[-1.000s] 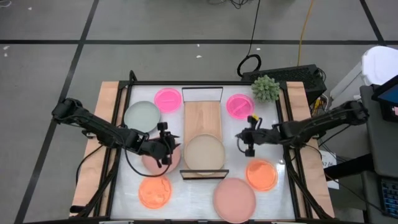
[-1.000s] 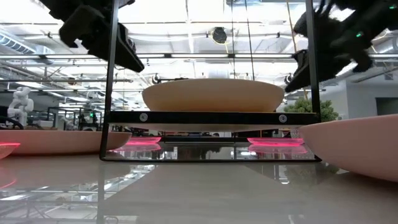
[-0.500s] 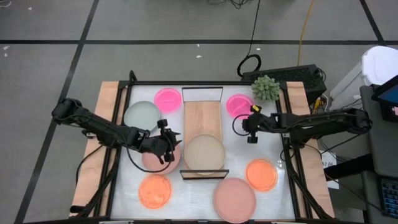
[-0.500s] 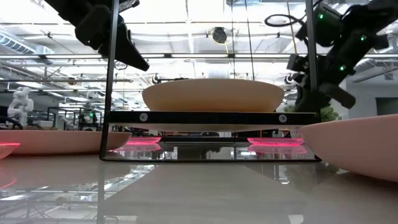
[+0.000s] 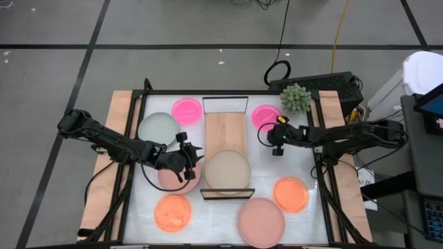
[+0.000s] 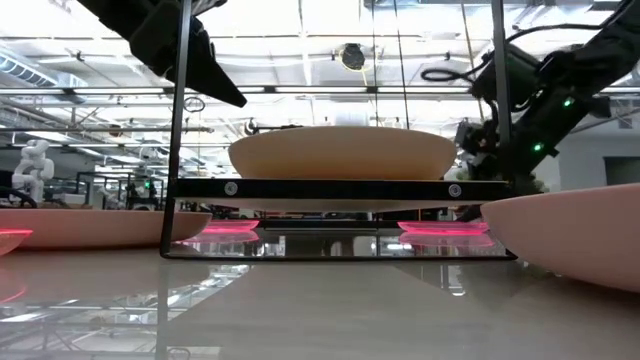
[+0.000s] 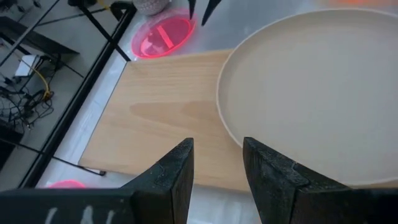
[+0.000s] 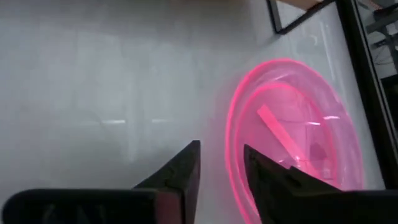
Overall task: Place and stack plates onto a shelf
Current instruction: Put the right pink plate on the shelf
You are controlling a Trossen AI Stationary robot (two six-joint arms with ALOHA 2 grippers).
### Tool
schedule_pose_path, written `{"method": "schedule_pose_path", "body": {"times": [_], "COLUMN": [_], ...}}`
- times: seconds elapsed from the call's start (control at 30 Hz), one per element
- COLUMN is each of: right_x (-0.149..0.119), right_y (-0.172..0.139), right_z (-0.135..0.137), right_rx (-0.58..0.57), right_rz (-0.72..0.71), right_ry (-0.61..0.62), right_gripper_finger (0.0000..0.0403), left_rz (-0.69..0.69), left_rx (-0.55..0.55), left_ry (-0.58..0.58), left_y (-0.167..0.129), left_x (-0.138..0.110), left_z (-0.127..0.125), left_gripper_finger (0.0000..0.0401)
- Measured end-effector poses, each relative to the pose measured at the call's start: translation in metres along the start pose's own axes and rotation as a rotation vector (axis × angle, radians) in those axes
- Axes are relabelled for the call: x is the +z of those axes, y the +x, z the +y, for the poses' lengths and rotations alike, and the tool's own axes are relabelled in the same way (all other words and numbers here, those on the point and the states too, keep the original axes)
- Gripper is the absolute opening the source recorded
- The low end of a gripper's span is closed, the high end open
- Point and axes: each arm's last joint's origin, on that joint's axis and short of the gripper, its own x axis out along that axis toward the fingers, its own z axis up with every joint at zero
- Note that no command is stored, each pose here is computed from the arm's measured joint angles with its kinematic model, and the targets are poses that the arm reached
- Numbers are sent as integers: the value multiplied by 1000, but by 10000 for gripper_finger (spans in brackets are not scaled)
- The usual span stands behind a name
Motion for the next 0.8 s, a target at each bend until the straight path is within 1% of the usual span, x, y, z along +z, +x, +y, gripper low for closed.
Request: {"method": "schedule_pose_path", "body": {"times": [0.17, 0.27, 0.47, 0.8], "right_x": [-6, -6, -6, -8], "right_y": [11, 16, 21, 21], "right_z": [1, 1, 1, 1], "right_rx": [5, -3, -40, -45], "right_rz": [62, 70, 79, 99], "right_ry": [-58, -74, -85, -90], "right_gripper_finger": [115, 107, 72, 6], "left_rz": [0, 0, 0, 0], "left_rx": [0, 0, 0, 0], "left_ry": [18, 29, 38, 37], "left_y": [0, 0, 0, 0], "left_x": [0, 0, 0, 0], "left_z": [0, 0, 0, 0], "left_gripper_finger": [145, 145, 145, 145]}}
